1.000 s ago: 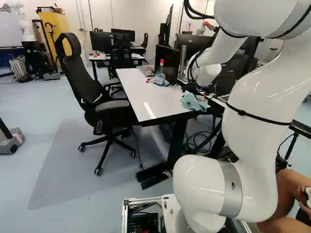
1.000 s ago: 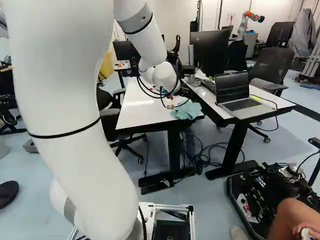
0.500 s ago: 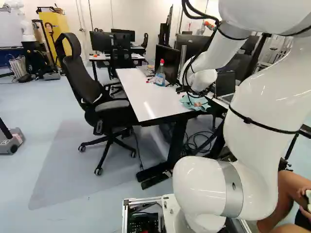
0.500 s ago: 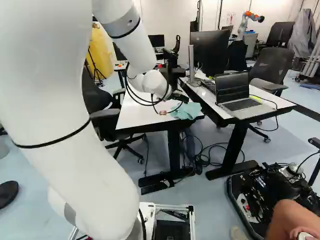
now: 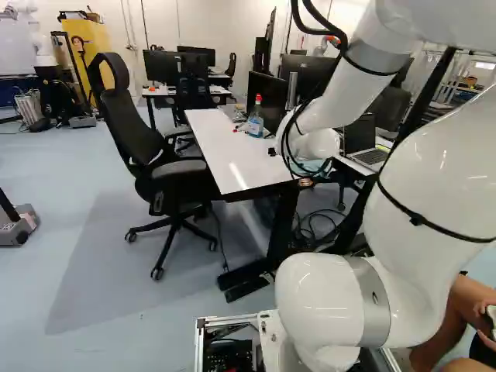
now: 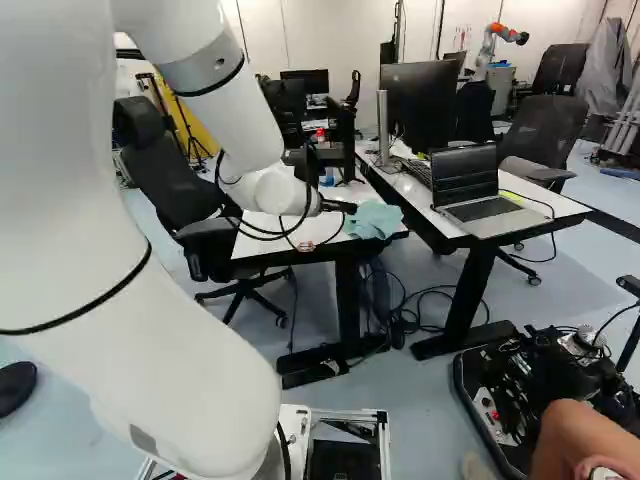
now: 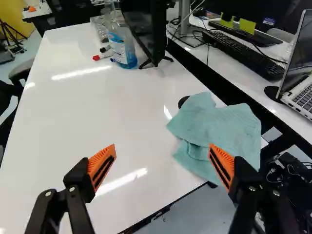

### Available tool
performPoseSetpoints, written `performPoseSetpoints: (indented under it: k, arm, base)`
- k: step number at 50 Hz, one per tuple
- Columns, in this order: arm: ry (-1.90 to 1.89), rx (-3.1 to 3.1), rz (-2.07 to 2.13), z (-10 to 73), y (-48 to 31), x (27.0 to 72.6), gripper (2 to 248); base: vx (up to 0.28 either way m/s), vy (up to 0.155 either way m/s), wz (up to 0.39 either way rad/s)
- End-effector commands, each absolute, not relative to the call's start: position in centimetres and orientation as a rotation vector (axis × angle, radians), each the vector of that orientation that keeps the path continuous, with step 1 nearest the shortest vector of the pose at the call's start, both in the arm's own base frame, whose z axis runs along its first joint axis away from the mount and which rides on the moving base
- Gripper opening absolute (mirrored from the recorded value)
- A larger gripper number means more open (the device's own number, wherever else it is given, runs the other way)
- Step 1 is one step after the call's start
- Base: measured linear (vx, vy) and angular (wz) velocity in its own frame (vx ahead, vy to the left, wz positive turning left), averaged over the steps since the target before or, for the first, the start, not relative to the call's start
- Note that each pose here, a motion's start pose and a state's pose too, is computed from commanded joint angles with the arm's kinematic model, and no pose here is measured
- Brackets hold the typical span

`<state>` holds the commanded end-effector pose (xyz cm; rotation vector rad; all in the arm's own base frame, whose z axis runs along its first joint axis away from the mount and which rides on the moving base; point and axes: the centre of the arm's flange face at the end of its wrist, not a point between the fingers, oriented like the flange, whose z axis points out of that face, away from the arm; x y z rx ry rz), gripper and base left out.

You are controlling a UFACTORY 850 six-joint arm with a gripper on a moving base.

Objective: Clean the table with the green towel

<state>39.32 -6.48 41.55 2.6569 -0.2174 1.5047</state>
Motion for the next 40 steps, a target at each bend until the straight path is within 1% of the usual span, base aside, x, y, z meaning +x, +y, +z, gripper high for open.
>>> performPoseSetpoints:
  k: [21,40]
  arm:
    - [-0.118,2.616,1.647,39.4,-3.1,34.1,247]
    - [-0.056,2.587,1.739,38.0,-1.3,30.5,247]
  base:
    - [0.0,0.0,0.0]
    - [0.0,0.0,0.0]
